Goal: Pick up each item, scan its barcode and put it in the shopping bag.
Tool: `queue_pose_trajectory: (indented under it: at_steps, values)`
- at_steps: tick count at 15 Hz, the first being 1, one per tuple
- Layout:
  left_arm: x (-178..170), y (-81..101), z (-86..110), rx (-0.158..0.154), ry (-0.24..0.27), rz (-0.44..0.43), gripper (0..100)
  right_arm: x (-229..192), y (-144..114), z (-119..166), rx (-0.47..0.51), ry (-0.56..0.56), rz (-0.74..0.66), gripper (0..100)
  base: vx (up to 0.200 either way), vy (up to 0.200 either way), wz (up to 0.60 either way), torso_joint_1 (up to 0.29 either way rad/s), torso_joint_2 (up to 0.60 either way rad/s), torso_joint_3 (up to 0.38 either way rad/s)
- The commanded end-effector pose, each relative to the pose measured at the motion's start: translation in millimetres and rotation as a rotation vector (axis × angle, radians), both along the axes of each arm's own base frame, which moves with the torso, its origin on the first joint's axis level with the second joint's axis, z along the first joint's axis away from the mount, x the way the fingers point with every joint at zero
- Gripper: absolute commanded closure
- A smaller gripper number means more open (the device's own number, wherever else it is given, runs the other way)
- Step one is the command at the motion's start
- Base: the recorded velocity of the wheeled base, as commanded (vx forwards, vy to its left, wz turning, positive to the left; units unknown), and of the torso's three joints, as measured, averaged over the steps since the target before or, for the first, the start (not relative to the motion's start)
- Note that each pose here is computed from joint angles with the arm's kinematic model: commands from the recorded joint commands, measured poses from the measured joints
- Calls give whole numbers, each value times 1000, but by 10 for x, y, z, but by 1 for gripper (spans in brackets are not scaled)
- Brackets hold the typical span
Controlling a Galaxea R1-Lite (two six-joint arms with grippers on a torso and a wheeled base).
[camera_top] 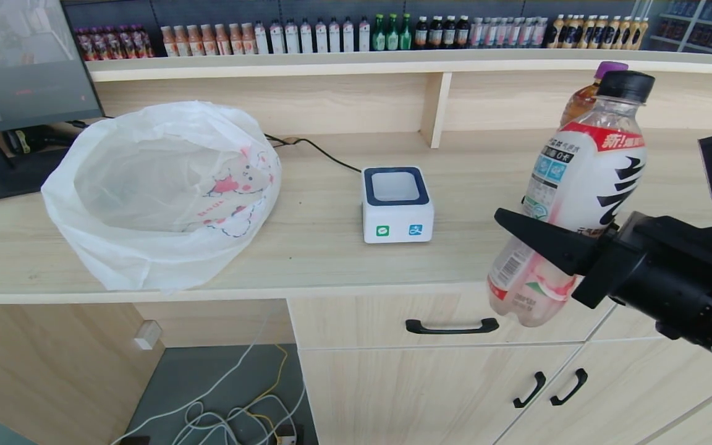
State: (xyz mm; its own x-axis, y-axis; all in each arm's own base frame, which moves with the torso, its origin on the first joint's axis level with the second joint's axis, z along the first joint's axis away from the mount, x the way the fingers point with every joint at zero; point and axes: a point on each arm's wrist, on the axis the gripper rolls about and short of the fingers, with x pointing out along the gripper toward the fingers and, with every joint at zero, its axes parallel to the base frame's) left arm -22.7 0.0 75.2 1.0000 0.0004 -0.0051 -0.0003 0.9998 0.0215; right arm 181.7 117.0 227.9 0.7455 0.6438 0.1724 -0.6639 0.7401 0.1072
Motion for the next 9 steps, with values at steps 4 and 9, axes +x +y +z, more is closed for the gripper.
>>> queue_pose_trajectory:
  at_steps: [4, 9]
  values:
    - [0, 0, 0, 0, -1, 1, 0, -36, 38, -20, 74, 84, 126, 100, 0, 0, 0, 0, 0, 0]
    - [0, 0, 0, 0, -1, 0, 0, -52, 152, 46, 113, 131, 344, 100, 0, 0, 0, 0, 0, 0]
